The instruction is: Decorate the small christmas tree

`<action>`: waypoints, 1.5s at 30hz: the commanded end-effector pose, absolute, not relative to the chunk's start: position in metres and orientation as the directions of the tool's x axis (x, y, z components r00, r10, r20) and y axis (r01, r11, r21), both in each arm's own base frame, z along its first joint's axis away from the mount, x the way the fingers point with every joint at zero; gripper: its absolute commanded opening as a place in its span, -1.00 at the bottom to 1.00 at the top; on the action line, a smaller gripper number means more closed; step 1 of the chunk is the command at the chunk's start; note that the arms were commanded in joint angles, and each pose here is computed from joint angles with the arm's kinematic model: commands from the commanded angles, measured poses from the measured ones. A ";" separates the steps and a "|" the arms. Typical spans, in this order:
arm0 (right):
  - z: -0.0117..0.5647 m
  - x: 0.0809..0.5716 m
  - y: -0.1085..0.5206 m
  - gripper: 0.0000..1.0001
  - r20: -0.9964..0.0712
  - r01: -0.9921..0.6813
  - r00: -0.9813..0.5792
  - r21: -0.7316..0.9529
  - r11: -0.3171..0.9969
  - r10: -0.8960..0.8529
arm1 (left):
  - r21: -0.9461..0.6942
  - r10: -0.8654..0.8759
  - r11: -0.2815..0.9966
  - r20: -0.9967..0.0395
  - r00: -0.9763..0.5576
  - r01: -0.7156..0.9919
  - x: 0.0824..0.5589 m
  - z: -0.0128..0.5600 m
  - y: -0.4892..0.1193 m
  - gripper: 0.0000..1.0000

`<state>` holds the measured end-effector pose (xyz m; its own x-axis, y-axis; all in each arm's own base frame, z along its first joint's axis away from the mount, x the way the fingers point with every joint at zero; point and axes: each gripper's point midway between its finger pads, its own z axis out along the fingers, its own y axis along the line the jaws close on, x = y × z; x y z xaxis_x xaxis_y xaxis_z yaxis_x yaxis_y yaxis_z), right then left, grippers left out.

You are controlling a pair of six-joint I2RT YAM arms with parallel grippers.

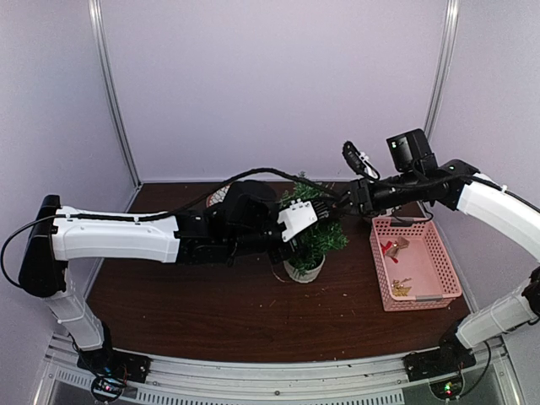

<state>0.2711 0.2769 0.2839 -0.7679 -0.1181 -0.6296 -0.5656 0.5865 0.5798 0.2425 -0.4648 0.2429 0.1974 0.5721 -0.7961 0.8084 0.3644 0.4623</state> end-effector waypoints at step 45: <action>0.135 0.321 0.052 0.00 -0.317 0.047 -0.942 0.197 0.979 0.109 | 0.091 0.251 0.742 -0.956 -0.150 0.664 0.315 0.319 -0.338 0.15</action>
